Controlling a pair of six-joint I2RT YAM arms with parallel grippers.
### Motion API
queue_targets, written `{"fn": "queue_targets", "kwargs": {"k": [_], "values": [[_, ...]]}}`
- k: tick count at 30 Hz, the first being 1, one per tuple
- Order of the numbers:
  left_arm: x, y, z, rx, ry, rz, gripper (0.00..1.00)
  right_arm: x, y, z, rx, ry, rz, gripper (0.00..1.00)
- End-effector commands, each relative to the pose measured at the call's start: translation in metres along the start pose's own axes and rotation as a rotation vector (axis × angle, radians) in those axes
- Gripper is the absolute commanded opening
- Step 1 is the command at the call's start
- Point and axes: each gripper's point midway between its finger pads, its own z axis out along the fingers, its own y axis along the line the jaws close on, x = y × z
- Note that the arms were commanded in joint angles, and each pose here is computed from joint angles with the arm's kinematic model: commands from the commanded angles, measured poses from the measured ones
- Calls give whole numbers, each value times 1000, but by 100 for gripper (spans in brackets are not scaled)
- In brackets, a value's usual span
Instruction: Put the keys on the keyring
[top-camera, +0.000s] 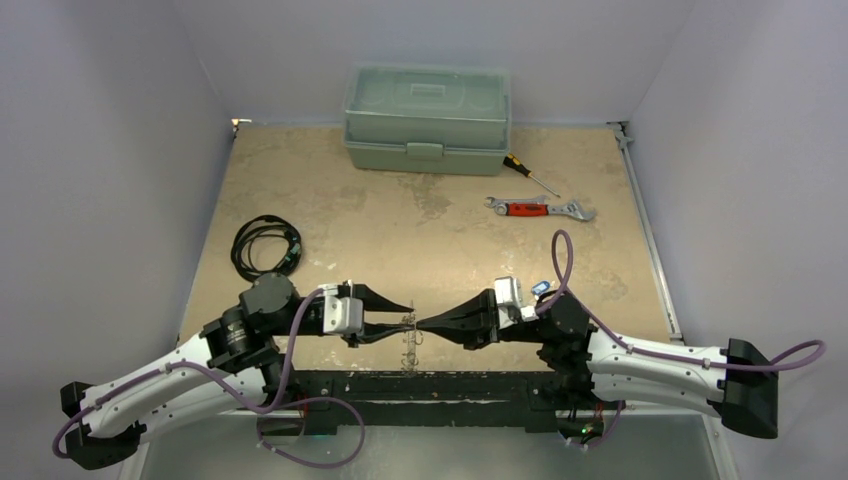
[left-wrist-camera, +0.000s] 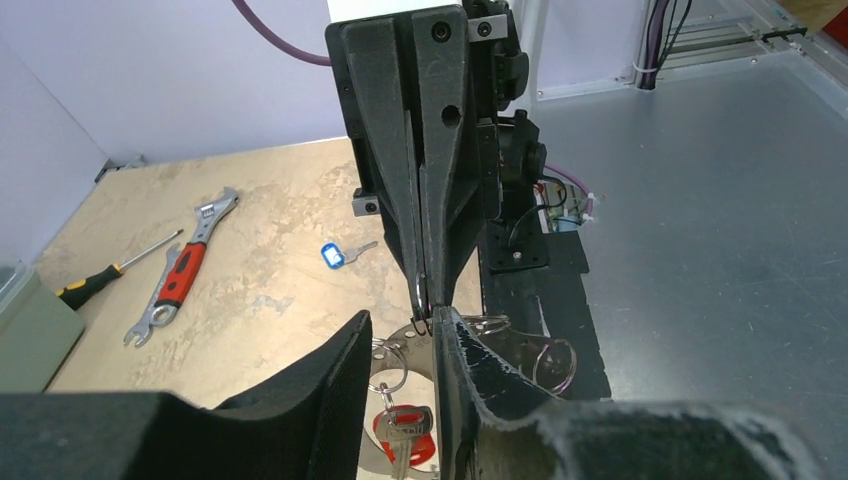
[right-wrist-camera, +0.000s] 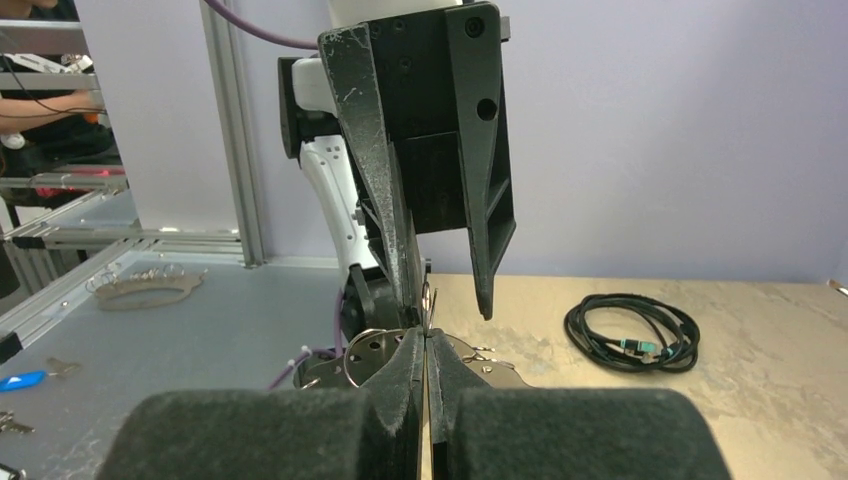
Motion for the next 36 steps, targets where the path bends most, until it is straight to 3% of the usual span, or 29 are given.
{"fn": "queue_targets", "kwargs": {"k": [1, 4, 7, 12, 13, 14, 15, 17, 20, 22, 36], "values": [[-18, 5, 0, -17, -43, 24, 26, -14, -3, 2, 13, -47, -37, 0], [-13, 5, 2, -7, -23, 22, 18, -17, -2, 3, 7, -56, -42, 0], [-11, 2, 5, 17, -9, 17, 0, -19, -2, 4, 3, -66, -47, 0], [0, 16, 8, -52, 45, 9, 0, -13, -9, 5, 38, -45, -26, 4], [3, 22, 8, -80, 61, 9, 0, -11, -11, 5, 51, -30, -16, 15], [5, 27, 9, -105, 76, 4, 0, -9, -13, 3, 69, -19, -11, 35], [6, 31, 10, -120, 95, 1, 0, -7, -15, 1, 87, -7, -6, 45], [10, 38, 12, -140, 139, -4, 0, -7, -19, -5, 123, -1, 4, 60], [19, 47, 18, -166, 209, -16, 0, -6, -24, -16, 176, 1, 14, 91], [26, 52, 22, -177, 253, -31, 0, -6, -27, -23, 209, -4, 21, 98], [20, 75, 35, -290, 288, -141, 0, 27, -58, -49, 426, 47, 74, 99]]}}
